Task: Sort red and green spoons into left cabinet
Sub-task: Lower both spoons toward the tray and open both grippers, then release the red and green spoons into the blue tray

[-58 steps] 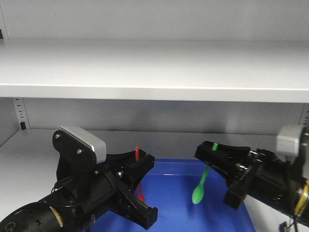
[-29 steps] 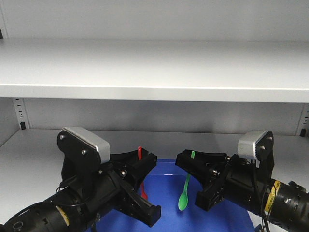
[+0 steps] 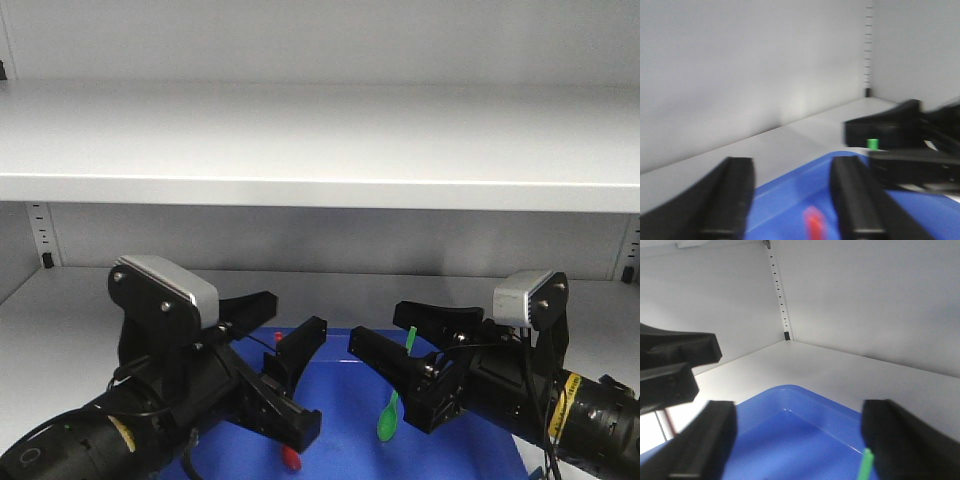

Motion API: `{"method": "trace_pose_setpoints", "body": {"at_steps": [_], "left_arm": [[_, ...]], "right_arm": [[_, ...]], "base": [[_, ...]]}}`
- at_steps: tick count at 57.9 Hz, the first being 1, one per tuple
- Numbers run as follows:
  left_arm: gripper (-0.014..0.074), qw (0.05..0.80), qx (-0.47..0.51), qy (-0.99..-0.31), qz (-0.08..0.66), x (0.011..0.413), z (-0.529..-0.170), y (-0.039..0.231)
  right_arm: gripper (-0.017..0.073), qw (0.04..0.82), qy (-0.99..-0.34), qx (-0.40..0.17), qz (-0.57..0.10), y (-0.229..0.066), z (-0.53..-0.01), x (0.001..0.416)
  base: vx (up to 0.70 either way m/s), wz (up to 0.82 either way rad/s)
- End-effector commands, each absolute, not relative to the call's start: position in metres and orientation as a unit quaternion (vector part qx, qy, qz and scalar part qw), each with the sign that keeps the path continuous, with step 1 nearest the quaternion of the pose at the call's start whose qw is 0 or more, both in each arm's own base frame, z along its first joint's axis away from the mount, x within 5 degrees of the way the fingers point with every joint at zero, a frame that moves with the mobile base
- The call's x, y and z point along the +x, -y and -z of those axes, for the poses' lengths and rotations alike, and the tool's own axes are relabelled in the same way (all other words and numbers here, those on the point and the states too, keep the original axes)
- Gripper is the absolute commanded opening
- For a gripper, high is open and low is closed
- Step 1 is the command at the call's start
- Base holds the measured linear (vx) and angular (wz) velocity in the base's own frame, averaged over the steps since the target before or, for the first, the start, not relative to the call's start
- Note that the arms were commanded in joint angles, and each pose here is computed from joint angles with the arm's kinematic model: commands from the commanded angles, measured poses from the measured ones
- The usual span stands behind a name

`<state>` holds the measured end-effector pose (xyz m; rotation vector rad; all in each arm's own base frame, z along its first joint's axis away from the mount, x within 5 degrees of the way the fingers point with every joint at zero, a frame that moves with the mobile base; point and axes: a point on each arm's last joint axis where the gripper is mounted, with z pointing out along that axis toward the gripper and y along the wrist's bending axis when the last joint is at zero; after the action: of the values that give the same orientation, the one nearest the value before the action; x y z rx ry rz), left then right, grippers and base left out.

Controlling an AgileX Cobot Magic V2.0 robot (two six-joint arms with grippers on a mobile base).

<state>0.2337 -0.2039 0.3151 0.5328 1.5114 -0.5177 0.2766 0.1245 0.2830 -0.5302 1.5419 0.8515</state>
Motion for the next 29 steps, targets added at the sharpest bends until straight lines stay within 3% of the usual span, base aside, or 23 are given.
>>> {"method": "trace_pose_setpoints", "body": {"at_steps": [1,13,29], "left_arm": [[0.0542,0.715,0.184,-0.631,0.238,0.235,-0.344,0.195],[0.0541,0.734,0.215,-0.616,0.187,0.232,-0.351,0.190],[0.0541,0.732,0.221,-0.615,0.193,0.220,-0.364,0.182]], "right_arm": [[0.0653,0.640,-0.626,-0.226,-0.383,-0.124,-0.307,0.275],[0.0631,0.640,-0.627,-0.225,-0.383,-0.124,-0.307,0.275],[0.0576,0.640,-0.627,-0.226,-0.383,-0.124,-0.307,0.275]], "base": [[0.00,0.00],[0.00,0.00],[0.00,0.00]]}}
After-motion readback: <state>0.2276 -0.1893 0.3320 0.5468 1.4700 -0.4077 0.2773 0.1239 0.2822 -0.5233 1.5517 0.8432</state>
